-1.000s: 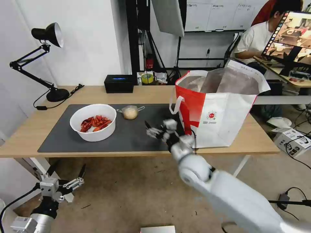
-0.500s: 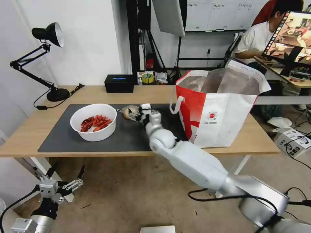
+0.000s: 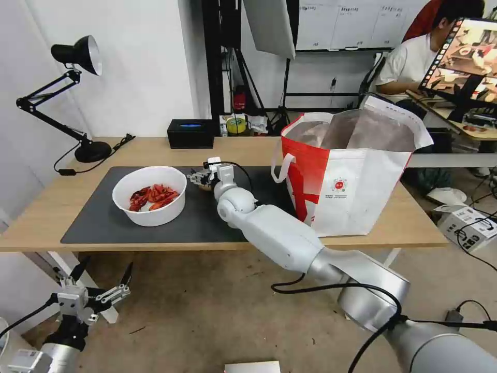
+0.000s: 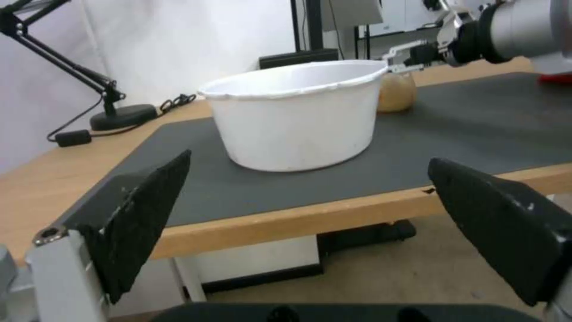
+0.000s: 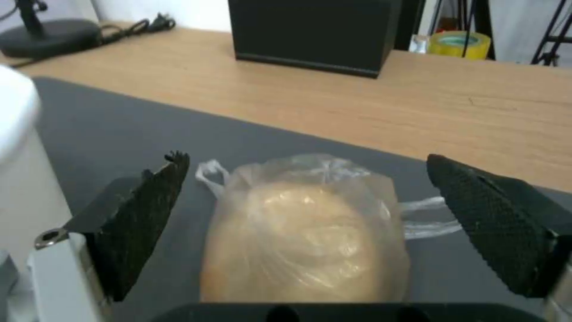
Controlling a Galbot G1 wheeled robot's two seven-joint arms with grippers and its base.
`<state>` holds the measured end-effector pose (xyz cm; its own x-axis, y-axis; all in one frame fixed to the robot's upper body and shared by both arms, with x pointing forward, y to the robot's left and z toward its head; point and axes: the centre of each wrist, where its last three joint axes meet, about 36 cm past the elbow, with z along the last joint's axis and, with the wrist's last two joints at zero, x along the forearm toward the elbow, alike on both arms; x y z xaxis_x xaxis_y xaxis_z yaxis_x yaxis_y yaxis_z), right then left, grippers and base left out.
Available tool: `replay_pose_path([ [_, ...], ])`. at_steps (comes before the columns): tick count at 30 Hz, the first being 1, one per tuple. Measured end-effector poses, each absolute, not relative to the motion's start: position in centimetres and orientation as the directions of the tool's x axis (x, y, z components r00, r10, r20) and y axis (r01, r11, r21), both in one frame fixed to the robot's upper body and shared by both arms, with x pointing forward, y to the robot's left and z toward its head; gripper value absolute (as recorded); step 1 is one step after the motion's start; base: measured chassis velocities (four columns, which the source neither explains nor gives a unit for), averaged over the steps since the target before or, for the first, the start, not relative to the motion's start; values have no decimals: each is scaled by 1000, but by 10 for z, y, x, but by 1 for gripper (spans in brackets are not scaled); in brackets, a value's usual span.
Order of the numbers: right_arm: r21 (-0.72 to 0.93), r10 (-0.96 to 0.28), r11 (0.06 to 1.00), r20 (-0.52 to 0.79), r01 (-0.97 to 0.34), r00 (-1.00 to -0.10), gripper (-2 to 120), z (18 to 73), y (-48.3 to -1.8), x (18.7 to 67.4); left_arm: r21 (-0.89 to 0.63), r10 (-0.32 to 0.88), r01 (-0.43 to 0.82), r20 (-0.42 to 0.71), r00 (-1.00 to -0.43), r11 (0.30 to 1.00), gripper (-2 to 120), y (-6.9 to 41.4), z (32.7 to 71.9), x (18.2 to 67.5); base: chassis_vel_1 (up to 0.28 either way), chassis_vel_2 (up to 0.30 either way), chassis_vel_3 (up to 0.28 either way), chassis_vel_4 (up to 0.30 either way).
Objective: Pick up the trash from the table and place it into the takeout bag.
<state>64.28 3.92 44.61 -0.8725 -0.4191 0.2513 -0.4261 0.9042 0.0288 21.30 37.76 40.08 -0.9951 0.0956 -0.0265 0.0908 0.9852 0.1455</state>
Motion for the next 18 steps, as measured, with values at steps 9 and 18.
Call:
replay_pose_path([
  [9,-5,-478,865,294,-502,-828,100,429,28,653,140,103,98,-26,-994,985,100,379,396,215,0,0,0,0],
  [18,-57,-493,843,319,-535,-810,100,429,21,662,133,111,107,-25,-994,985,100,378,393,217,0,0,0,0],
])
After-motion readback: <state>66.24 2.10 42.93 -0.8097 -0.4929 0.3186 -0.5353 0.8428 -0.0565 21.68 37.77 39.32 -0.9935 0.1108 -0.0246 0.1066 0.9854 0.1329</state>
